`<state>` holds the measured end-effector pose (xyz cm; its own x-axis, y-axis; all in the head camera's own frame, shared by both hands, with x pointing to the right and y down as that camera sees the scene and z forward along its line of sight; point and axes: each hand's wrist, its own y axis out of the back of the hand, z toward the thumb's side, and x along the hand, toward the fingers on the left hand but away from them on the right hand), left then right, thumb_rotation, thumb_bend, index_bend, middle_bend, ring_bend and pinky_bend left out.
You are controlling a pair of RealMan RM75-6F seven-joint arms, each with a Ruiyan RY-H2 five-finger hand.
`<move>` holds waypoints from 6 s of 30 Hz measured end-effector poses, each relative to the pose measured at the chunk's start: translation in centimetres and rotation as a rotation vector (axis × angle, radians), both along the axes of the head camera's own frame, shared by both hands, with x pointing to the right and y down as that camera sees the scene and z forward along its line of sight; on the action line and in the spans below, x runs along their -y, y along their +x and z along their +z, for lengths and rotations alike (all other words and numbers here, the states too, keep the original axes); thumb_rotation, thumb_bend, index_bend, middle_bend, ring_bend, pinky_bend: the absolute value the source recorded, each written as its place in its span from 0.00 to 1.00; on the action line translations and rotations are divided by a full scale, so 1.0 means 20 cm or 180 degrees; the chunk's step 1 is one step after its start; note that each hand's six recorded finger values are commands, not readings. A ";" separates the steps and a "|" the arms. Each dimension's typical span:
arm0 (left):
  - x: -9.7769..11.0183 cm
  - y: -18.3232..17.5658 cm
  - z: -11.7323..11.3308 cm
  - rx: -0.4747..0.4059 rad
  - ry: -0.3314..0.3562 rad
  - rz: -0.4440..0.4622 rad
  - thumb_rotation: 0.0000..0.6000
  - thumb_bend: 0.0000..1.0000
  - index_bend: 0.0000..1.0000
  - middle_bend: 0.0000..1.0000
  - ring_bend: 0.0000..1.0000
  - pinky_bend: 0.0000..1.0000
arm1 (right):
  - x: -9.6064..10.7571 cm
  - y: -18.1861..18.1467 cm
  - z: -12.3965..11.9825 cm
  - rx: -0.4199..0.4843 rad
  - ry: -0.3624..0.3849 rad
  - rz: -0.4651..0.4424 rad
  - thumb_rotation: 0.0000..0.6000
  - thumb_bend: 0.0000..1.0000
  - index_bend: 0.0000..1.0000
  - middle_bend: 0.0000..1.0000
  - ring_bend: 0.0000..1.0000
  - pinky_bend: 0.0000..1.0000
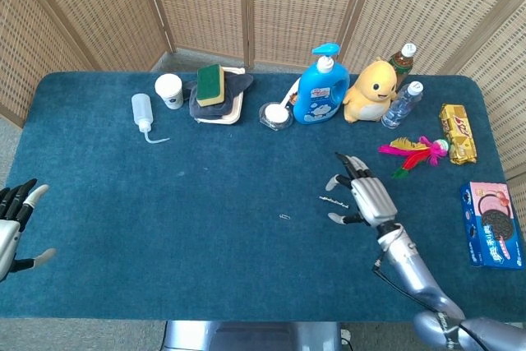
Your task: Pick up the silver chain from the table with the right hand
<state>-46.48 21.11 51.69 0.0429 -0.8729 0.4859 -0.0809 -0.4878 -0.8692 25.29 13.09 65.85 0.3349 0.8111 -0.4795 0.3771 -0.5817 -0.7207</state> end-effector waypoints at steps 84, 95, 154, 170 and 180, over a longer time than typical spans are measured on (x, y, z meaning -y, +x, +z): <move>0.01 -0.04 0.01 -0.0037 -0.0046 -0.0068 1.00 0.22 0.00 0.00 0.00 0.00 | 0.01 -0.16 0.38 -0.0824 -0.0357 -0.0075 1.00 0.38 0.56 0.00 0.00 0.00; 0.01 -0.03 0.01 -0.0047 -0.0053 -0.0067 1.00 0.22 0.00 0.00 0.00 0.00 | 0.00 -0.15 0.39 -0.0850 -0.0381 -0.0107 1.00 0.38 0.56 0.00 0.00 0.00; 0.00 -0.02 0.01 -0.0079 -0.0086 -0.0049 1.00 0.22 0.00 0.00 0.00 0.00 | -0.02 -0.09 0.35 -0.0978 -0.0363 -0.0208 1.00 0.39 0.47 0.00 0.00 0.00; 0.00 -0.02 0.01 -0.0088 -0.0099 -0.0047 1.00 0.22 0.00 0.00 0.00 0.00 | -0.03 -0.08 0.38 -0.0995 -0.0354 -0.0203 1.00 0.41 0.51 0.00 0.00 0.00; 0.00 -0.02 0.02 -0.0084 -0.0110 -0.0040 1.00 0.22 0.00 0.00 0.00 0.00 | -0.03 -0.07 0.39 -0.1019 -0.0330 -0.0194 1.00 0.49 0.61 0.00 0.00 0.00</move>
